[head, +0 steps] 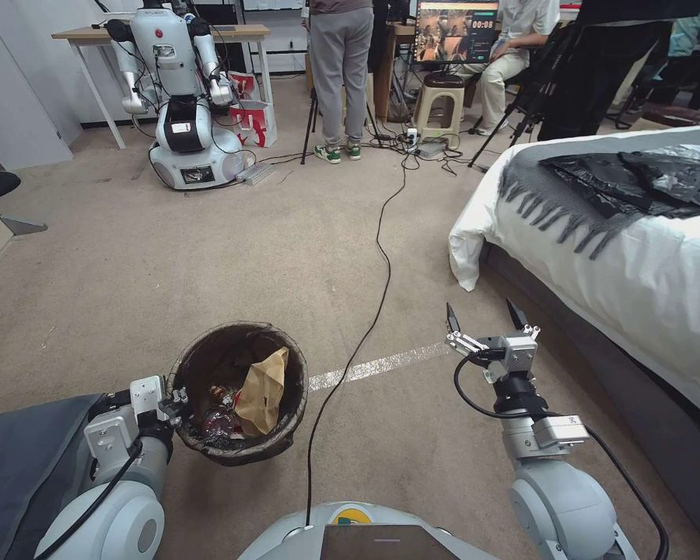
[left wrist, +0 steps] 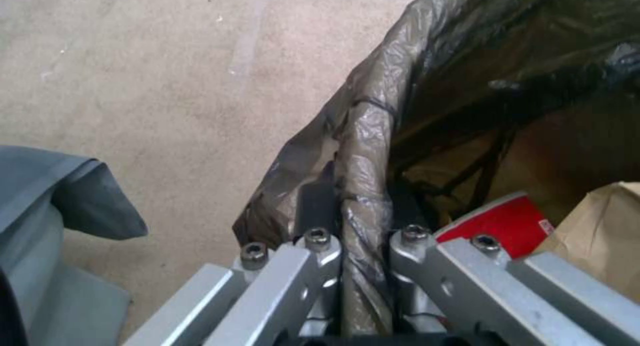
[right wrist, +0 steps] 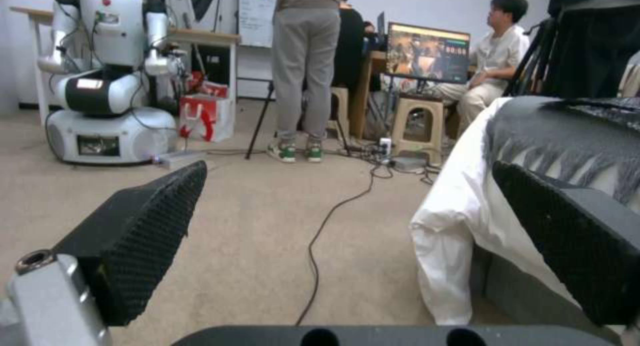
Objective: Pick up the trash bin, then pick up the garbage from the floor and place it into the trash bin.
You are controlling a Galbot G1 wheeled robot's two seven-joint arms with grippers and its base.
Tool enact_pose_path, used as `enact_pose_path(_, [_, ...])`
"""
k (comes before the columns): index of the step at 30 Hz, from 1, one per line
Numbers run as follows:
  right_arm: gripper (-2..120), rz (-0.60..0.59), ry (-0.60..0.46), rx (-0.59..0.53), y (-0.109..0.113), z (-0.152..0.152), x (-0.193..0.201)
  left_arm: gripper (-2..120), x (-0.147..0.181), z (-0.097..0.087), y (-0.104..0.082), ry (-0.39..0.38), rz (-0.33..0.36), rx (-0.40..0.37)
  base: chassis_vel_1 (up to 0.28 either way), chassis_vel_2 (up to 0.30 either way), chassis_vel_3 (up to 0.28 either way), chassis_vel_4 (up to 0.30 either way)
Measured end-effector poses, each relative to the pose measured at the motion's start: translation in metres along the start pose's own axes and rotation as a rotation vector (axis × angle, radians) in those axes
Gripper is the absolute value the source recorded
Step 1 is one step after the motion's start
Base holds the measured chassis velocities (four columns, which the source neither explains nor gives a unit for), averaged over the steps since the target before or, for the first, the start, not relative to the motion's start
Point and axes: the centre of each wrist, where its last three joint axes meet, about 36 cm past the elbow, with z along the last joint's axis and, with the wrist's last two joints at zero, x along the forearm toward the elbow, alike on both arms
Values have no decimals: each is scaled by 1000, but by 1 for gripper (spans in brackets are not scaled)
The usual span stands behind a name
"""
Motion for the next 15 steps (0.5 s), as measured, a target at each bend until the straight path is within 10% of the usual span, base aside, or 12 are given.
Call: enact_pose_path(15, [100,-4,5,3,4,-1,6,2,-1,-1,-3,33,9,70,0,0,0,0])
